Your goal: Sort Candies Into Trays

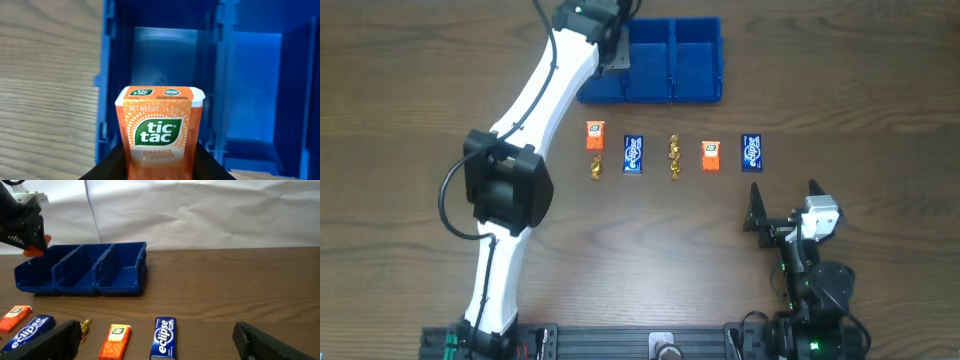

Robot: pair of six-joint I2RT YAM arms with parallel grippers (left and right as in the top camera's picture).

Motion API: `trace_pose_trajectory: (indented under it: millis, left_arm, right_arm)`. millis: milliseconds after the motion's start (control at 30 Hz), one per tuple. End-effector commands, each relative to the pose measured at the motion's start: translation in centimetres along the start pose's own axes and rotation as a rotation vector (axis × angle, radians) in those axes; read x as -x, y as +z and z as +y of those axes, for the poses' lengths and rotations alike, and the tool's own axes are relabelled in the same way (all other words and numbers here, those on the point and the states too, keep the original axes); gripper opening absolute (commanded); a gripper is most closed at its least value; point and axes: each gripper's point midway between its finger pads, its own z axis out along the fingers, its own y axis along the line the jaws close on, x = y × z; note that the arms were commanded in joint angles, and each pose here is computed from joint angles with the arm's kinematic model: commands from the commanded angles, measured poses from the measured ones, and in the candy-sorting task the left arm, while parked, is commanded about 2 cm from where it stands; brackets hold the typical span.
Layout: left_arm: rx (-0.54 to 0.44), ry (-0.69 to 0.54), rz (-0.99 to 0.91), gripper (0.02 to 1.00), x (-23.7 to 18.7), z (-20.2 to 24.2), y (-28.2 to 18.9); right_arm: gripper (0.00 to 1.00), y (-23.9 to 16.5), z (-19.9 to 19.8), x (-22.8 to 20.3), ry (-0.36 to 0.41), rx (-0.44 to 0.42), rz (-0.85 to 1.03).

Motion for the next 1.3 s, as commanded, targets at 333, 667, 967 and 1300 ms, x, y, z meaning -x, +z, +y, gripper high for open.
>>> trace_pose_trajectory:
  millis: [333,667,967,1300]
  left_arm:
    - [-0.034,-0.079,-0.038,0.739,1.8,1.1,-1.3]
    - [-0.109,0.005,0.028,0.752,-1.7,-1.3,-8.9]
    - [-0.030,-0.023,-0.040,0.774,-10.5,0.6,-12.2]
    - [0.003,-0.004,0.129,0.755,-15.4,2.8,-0.5]
  right_arm:
    - [1.000,0.0,0.2,-0.1,-0.012,0.008,0.001]
    - [1.000,0.0,0.2,0.0,-0.012,0.008,0.001]
    - [1.000,0.0,0.2,0.0,-0.012,0.008,0.001]
    - [1.000,0.0,0.2,-0.1,-0.012,0.008,0.001]
